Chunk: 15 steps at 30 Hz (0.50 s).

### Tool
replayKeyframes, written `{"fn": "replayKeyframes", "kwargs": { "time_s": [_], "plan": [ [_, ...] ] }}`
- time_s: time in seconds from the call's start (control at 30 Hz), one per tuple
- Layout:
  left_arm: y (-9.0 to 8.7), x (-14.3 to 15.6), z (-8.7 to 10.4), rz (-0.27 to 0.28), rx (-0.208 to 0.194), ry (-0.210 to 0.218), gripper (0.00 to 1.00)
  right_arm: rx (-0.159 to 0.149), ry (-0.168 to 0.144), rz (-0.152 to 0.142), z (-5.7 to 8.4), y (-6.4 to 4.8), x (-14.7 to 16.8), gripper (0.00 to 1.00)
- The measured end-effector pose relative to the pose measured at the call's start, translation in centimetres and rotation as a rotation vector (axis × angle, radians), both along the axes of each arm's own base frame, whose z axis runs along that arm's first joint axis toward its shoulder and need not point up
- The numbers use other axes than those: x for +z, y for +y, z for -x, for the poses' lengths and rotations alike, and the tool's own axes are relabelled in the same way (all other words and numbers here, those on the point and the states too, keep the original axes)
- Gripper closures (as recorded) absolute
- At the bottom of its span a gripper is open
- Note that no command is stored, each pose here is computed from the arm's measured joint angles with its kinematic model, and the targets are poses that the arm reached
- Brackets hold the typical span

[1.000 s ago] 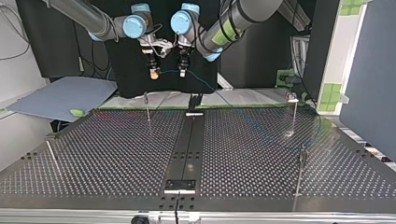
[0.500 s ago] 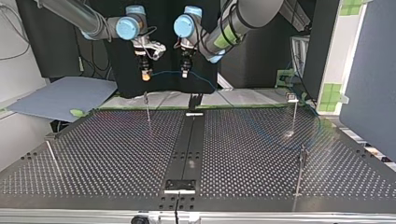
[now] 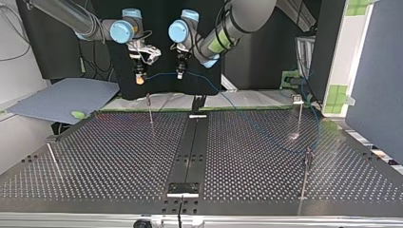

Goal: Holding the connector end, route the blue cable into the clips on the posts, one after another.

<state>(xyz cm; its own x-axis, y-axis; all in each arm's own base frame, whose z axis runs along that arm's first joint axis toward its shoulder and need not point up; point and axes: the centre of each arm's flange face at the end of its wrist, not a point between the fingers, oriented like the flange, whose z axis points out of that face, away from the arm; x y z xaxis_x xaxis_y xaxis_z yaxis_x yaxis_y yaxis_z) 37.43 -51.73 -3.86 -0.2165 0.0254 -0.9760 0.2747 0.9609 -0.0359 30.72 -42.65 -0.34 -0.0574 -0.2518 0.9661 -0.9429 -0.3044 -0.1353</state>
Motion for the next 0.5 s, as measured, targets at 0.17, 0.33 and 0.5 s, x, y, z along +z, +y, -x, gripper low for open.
{"fn": "replayKeyframes", "kwargs": {
  "time_s": [0.17, 0.33, 0.5],
  "plan": [
    [-1.1, -1.2, -0.5, 0.026, -0.007, 0.003, 1.00, -0.015, -0.022, -0.004, 1.2, -0.9, 0.0, 1.00],
    [-2.8, -0.4, -1.7, 0.090, -0.006, -0.034, 1.00, -0.023, -0.032, -0.011, 2.0, -1.5, -0.1, 1.00],
    [-4.6, 0.9, -2.9, 0.133, -0.014, -0.067, 1.00, -0.004, -0.041, -0.021, 2.2, -1.6, -0.1, 1.00]
  ]
}}
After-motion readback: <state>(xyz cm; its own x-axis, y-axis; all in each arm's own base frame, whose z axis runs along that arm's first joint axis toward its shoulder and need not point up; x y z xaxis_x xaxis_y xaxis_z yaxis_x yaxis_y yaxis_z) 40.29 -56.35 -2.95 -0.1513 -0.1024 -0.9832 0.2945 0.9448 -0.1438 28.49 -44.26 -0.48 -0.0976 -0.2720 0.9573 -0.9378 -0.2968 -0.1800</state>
